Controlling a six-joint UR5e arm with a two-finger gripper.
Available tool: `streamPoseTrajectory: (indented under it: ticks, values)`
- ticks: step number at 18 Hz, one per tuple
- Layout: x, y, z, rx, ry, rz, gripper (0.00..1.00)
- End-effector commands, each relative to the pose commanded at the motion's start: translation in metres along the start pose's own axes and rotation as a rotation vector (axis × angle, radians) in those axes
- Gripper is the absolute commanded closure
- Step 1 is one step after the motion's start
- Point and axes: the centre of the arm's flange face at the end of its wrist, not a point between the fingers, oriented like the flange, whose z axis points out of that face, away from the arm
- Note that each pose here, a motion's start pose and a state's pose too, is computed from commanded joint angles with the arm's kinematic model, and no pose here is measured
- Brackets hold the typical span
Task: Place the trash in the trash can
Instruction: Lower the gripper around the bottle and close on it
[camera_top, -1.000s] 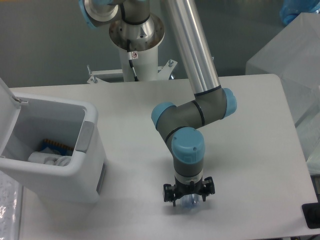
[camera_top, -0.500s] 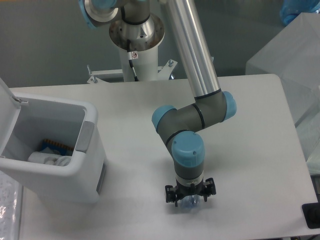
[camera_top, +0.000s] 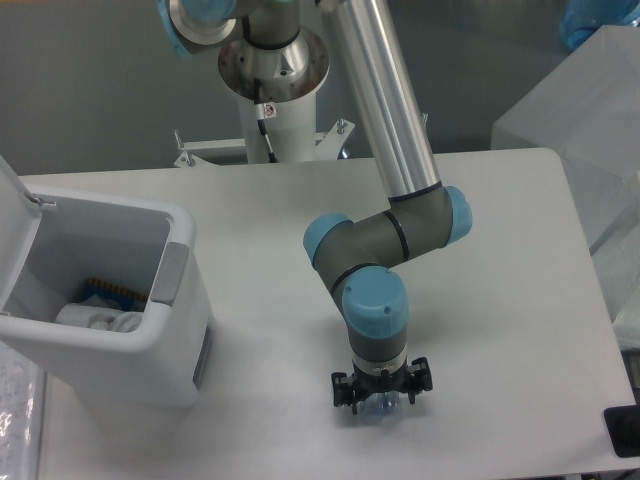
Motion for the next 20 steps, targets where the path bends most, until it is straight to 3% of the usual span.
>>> streamPoseTrajectory:
  ticks: [13,15,20]
  values:
    - [0.0022,-0.0021,0.0024,-0.012,-0.036,0.012,0.22]
    - [0.0023,-0.0018,0.0019,-0.012,-0.036,0.012,0.29]
    - [0.0022,-0.002,0.0008,-0.01,-0.036,0.012,0.36]
